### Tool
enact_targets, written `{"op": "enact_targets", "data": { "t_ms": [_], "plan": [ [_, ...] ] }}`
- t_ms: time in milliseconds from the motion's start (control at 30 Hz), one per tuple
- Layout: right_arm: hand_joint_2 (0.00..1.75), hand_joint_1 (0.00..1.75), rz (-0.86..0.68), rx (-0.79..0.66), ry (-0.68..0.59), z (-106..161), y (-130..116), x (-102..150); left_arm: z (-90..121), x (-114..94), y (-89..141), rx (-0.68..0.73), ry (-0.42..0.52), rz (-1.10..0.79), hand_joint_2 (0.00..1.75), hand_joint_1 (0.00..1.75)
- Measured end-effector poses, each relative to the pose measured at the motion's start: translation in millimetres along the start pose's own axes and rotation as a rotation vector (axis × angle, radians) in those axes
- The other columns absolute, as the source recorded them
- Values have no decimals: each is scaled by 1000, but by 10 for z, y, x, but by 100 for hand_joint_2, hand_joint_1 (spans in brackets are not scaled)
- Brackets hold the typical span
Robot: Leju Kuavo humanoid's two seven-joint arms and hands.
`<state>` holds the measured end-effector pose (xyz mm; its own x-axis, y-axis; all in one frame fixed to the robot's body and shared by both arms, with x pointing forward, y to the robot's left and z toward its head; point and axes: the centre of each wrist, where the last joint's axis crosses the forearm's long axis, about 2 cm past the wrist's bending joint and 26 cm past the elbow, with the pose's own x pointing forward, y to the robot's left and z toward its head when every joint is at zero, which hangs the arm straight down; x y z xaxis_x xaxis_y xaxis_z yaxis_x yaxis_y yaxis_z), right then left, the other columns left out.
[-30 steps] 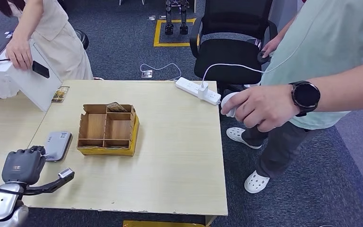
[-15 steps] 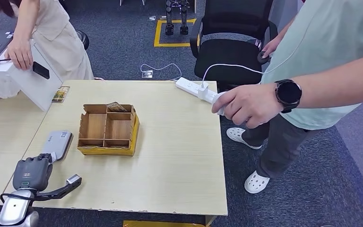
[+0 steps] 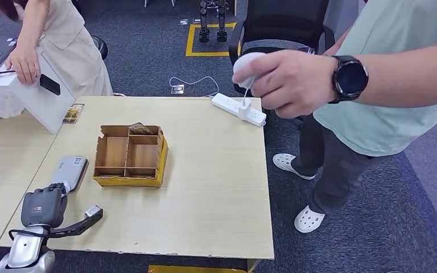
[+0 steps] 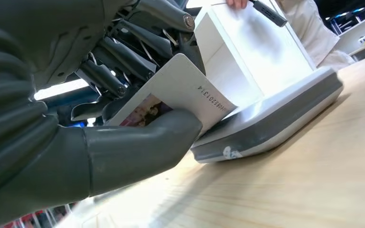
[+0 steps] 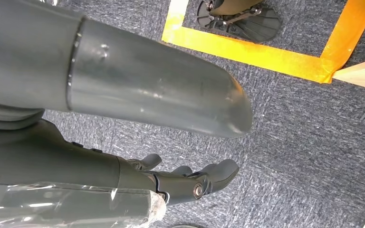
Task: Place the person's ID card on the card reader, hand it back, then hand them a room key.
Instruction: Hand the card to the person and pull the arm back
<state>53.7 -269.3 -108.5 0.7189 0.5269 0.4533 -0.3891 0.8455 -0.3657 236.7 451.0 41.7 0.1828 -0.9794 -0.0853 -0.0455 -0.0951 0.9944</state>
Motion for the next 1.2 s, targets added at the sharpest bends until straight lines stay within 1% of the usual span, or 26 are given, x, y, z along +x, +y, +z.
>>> {"op": "enact_targets", "data": {
  "t_ms": [100,200,300,467,567,633,767,867,1000,1133,1200],
  "plan": [
    [0,0,6,2,0,4,3,-8,-56,-12,64,37,4,125,175,175],
    [0,0,15,4,-1,10,8,-16,-223,-37,236,127,17,242,175,175],
    [0,0,25,7,-1,13,11,-22,-503,-79,507,236,35,308,175,175],
    [0,0,35,14,5,14,16,-21,-993,-153,1025,397,38,315,175,175],
    [0,0,41,21,3,12,21,-9,-1216,-157,1297,469,40,312,175,175],
    [0,0,45,27,1,6,23,7,-1335,-151,1438,501,51,302,175,175],
    [0,0,50,33,-9,-6,29,46,-1503,-128,1600,536,83,263,175,175],
    [0,0,56,33,-23,-19,25,77,-1593,-121,1654,564,112,217,175,175],
    [0,0,57,29,-35,-32,17,107,-1671,-114,1680,577,133,204,175,175],
    [0,0,56,26,-47,-49,3,138,-1744,-74,1704,587,142,222,175,0],
    [0,0,57,26,-53,-52,2,147,-1758,-61,1703,591,137,235,175,0]
  ]
}}
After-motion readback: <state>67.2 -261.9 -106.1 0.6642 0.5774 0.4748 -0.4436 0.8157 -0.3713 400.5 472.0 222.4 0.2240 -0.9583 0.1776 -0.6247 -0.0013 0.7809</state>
